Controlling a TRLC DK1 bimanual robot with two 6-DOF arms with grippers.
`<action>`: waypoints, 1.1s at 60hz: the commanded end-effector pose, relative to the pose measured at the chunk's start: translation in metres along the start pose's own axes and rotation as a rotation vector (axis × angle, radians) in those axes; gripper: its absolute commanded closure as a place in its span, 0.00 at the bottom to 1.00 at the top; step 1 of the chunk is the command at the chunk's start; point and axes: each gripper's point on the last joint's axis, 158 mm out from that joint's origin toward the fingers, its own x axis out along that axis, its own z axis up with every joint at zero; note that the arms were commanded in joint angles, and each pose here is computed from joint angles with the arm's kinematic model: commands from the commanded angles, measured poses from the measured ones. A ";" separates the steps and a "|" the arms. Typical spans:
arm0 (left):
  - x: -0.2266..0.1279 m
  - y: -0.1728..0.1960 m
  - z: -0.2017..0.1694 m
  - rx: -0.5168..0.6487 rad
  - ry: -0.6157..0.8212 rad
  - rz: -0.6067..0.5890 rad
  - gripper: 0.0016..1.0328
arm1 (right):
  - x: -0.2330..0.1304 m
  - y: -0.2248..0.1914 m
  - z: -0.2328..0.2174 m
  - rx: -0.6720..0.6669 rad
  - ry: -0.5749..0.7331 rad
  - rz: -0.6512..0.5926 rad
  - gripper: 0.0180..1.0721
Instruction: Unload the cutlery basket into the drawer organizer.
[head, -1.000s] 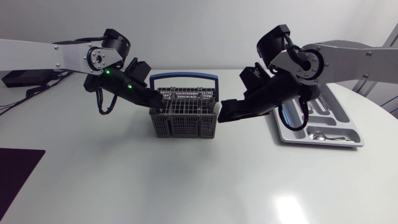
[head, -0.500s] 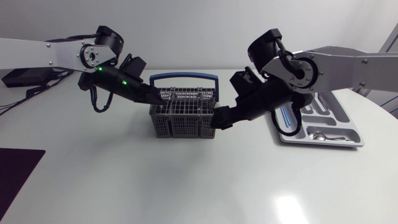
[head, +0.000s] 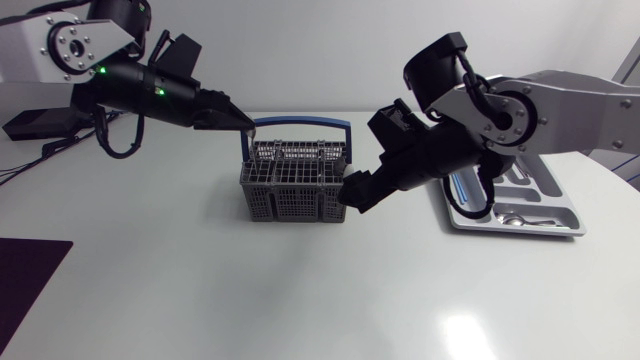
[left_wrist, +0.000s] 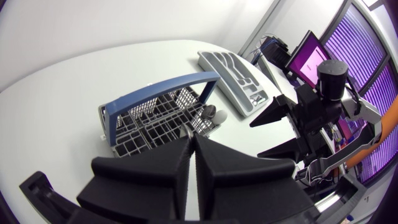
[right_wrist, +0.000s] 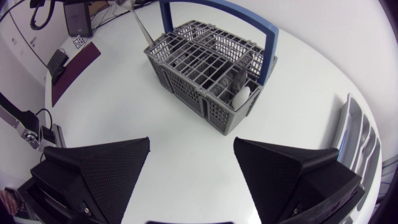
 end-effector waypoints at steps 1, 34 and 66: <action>-0.019 -0.015 0.005 -0.005 -0.040 -0.020 0.97 | -0.006 0.002 -0.006 -0.073 -0.008 -0.017 0.07; -0.016 -0.128 -0.031 0.150 0.001 -0.280 0.97 | -0.042 0.048 -0.023 -0.282 -0.094 0.155 0.07; 0.008 -0.169 -0.068 0.131 0.122 -0.490 0.97 | -0.051 0.091 -0.035 -0.376 -0.163 0.333 0.18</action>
